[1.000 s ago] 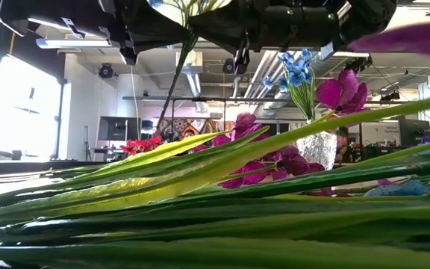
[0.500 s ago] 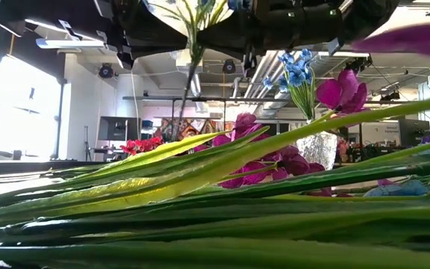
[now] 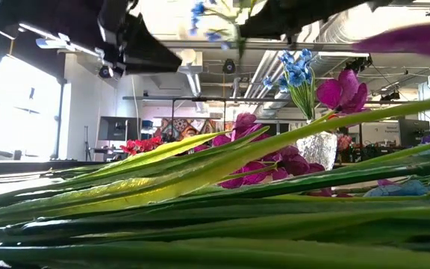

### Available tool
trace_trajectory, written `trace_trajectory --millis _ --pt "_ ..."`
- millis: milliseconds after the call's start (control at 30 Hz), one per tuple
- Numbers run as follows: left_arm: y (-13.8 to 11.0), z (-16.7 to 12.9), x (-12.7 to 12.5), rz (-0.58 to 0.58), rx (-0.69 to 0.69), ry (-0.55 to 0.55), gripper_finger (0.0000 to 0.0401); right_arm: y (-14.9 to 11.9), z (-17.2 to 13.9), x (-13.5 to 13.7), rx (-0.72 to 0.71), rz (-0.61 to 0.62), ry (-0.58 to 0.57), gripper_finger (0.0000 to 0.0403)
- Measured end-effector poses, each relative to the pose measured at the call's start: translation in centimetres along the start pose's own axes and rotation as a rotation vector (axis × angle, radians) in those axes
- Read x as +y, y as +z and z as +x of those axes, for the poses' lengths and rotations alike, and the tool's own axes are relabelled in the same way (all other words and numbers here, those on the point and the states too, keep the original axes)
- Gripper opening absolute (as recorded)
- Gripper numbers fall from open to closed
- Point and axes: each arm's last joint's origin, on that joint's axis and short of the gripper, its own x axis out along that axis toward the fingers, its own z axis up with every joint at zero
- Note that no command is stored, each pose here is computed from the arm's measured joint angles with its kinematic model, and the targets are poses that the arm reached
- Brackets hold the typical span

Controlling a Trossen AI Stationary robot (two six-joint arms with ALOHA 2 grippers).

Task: Sort flowers into vase by color
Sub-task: Put the top blue flower into the top transparent flower vase

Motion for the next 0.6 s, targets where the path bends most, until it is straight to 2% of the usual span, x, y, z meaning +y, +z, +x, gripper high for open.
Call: trace_trajectory --millis 267,500,600 --pt "-1.0 0.0 0.3 -0.039 0.086 0.03 0.0131 3.2 -6.5 -2.6 -0.069 0.026 -0.121 0.0" --pt "-1.1 0.0 0.3 -0.036 0.092 0.034 0.0131 5.1 -11.6 -4.9 -0.2 0.086 -0.299 0.0" --pt "-1.1 -0.1 0.3 -0.035 0.09 0.045 0.0131 5.3 -12.9 -5.6 -0.215 0.062 -0.369 0.0"
